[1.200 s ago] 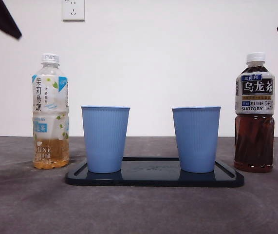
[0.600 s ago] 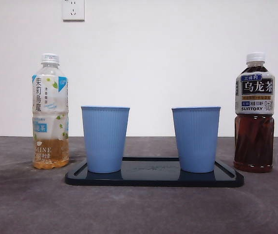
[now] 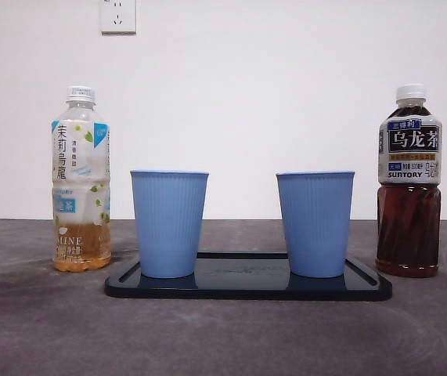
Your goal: Pour the drink into the cup
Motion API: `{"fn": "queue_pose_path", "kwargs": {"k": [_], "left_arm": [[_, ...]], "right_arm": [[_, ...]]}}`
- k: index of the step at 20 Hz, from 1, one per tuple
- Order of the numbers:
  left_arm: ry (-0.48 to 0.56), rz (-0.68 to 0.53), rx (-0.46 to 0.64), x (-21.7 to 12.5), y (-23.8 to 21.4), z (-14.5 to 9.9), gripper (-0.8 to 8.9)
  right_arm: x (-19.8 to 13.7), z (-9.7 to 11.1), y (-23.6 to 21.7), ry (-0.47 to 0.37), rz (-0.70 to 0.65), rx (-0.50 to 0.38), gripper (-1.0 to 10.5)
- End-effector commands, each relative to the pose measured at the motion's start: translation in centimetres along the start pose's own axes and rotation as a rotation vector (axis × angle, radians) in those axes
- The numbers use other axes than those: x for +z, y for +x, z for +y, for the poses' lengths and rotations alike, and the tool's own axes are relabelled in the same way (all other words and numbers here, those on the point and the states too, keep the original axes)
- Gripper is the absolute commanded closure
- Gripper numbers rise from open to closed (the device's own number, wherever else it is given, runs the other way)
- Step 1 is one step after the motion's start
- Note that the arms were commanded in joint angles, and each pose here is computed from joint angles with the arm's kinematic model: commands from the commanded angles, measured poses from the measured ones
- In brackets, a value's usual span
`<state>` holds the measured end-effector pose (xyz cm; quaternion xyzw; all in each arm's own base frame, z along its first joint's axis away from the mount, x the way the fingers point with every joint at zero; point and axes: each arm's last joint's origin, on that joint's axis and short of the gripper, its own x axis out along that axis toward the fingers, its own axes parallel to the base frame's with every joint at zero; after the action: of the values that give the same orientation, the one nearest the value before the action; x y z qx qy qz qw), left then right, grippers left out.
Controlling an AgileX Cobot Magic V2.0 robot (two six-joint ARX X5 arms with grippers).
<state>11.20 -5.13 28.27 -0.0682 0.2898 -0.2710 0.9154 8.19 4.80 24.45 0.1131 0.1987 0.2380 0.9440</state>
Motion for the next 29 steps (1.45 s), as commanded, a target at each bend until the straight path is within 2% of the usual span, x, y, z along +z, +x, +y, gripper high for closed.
{"fn": "queue_pose_path", "kwargs": {"k": [1, 2, 4, 7, 9, 12, 14, 17, 21, 29], "left_arm": [[0.003, -0.02, -0.011, 0.4, -0.2, -0.2, 8.06], [0.015, -0.021, -0.01, 0.4, -0.2, -0.2, 8.06], [0.194, -0.075, 0.015, 0.5, -1.1, -0.2, 8.06], [0.359, -0.302, 0.158, 1.1, -2.6, 0.6, 8.06], [0.381, -0.431, 0.314, 0.7, -3.4, 1.6, 8.06], [0.343, -0.526, 0.539, -1.1, -3.6, 3.1, 8.06], [0.306, -0.52, 0.649, -2.9, -3.2, 4.1, 8.06], [0.274, -0.487, 0.719, -5.8, -1.9, 5.3, 8.06], [0.256, -0.442, 0.726, -8.6, -0.1, 6.4, 8.06], [0.231, -0.341, 0.719, -11.7, 1.8, 7.5, 8.06]], "right_arm": [[0.4, 0.2, -0.1, 0.008, -0.017, 0.012, 9.3], [0.4, 0.2, -0.1, 0.008, -0.017, 0.012, 9.3], [0.4, 0.2, -0.1, 0.008, -0.017, 0.012, 9.3], [0.4, 0.2, -0.1, 0.008, -0.017, 0.011, 9.3], [0.4, 0.2, -0.1, 0.008, -0.017, 0.012, 9.3], [0.4, 0.2, -0.1, 0.008, -0.017, 0.011, 9.3], [0.4, 0.2, -0.1, 0.008, -0.017, 0.012, 9.3], [0.4, 0.2, -0.1, 0.008, -0.017, 0.011, 9.3], [0.4, 0.2, -0.1, 0.008, -0.017, 0.012, 9.3], [0.4, 0.2, -0.1, 0.008, -0.017, 0.012, 9.3]]}}
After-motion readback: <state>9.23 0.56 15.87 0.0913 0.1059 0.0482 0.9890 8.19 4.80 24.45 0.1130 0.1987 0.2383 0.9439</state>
